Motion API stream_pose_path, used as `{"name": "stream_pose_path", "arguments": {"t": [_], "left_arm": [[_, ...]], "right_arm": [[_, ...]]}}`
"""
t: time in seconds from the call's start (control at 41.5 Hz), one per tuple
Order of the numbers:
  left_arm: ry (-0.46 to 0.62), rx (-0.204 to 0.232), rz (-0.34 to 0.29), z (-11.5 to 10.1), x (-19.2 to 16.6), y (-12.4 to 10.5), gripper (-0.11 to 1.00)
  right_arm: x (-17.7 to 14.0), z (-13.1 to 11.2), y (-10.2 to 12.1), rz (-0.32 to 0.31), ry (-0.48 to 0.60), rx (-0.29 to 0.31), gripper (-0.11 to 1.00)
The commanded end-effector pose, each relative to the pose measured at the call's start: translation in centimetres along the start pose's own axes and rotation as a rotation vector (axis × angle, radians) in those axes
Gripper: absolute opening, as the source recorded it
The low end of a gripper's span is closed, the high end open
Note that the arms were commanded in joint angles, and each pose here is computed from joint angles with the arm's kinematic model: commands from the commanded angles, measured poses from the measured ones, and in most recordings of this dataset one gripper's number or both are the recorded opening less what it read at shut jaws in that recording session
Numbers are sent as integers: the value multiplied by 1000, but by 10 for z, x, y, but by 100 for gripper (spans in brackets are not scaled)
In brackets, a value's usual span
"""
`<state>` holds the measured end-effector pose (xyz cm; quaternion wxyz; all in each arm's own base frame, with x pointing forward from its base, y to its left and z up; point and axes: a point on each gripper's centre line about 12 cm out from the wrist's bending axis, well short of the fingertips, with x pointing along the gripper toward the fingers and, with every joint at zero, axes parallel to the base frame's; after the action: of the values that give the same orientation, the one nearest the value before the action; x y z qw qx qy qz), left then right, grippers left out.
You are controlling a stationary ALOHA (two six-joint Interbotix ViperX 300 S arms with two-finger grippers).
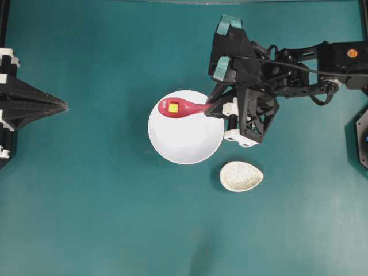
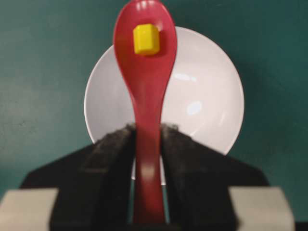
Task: Scoop the yellow hexagonal prism block from the bowl with a spoon using the right arm.
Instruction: 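Lift the spoon carrying the yellow block up out of the bowl, then hold the loaded spoon raised above the bowl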
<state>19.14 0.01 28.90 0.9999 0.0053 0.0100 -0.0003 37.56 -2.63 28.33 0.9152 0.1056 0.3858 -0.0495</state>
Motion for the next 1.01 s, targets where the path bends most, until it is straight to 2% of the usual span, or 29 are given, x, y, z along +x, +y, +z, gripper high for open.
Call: {"name": "stream_pose_path", "arguments": {"t": [0.0, 0.987], "left_arm": [[-35, 0, 0, 13, 2, 0, 0], [-46, 12, 0, 14, 2, 0, 0]], "right_arm": [[-14, 13, 2, 5, -53, -8, 25], [-14, 13, 0, -1, -57, -12, 25]]}}
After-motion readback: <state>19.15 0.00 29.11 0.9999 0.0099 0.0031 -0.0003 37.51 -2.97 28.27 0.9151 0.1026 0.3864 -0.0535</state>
